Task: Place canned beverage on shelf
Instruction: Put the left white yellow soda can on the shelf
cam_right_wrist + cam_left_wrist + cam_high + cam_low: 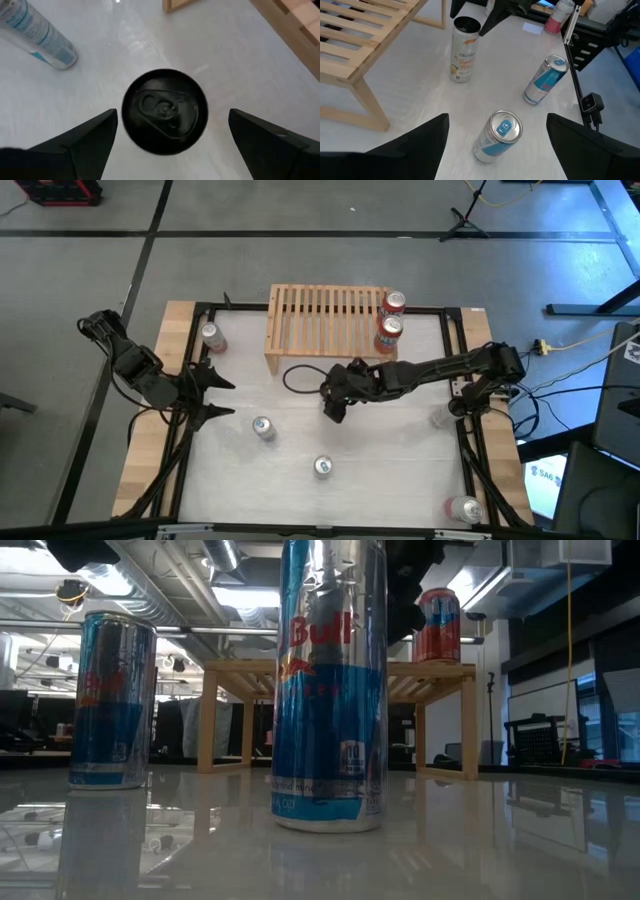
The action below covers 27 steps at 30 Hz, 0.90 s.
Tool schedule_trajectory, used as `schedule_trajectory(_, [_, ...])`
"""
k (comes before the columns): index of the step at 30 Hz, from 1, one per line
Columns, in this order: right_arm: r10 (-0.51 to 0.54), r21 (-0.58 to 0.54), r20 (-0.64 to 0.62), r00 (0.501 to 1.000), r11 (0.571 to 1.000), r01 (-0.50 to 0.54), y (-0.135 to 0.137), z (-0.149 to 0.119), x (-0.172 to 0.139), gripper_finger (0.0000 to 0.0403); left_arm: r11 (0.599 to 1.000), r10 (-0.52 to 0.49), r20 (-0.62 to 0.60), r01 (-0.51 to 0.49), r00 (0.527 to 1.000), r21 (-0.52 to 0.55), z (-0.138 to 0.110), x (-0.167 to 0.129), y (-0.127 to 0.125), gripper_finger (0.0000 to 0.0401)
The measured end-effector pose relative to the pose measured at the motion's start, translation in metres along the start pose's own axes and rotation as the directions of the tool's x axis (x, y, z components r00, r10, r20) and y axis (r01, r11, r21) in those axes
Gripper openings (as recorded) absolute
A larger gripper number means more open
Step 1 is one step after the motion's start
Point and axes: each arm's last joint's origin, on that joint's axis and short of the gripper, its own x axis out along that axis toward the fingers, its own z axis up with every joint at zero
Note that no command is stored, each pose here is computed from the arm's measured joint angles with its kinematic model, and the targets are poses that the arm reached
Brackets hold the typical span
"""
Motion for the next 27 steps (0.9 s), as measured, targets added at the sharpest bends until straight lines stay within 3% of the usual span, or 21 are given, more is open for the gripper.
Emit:
schedule_trajectory(21, [0.001, -0.006, -0.016, 1.000, 1.000, -0.001, 0.003, -0.002, 0.012, 0.0371, 1.000, 0.006, 0.004, -0.006, 1.000, 0.000, 0.000, 0.000, 0.000, 0.0324])
schedule_trajectory(27, [0.001, -0.004, -0.017, 1.000, 1.000, -0.001, 0.003, -0.002, 0.012, 0.0323, 1.000, 0.007, 0.005, -0.007, 1.000, 0.000, 0.000, 0.000, 0.000, 0.0324])
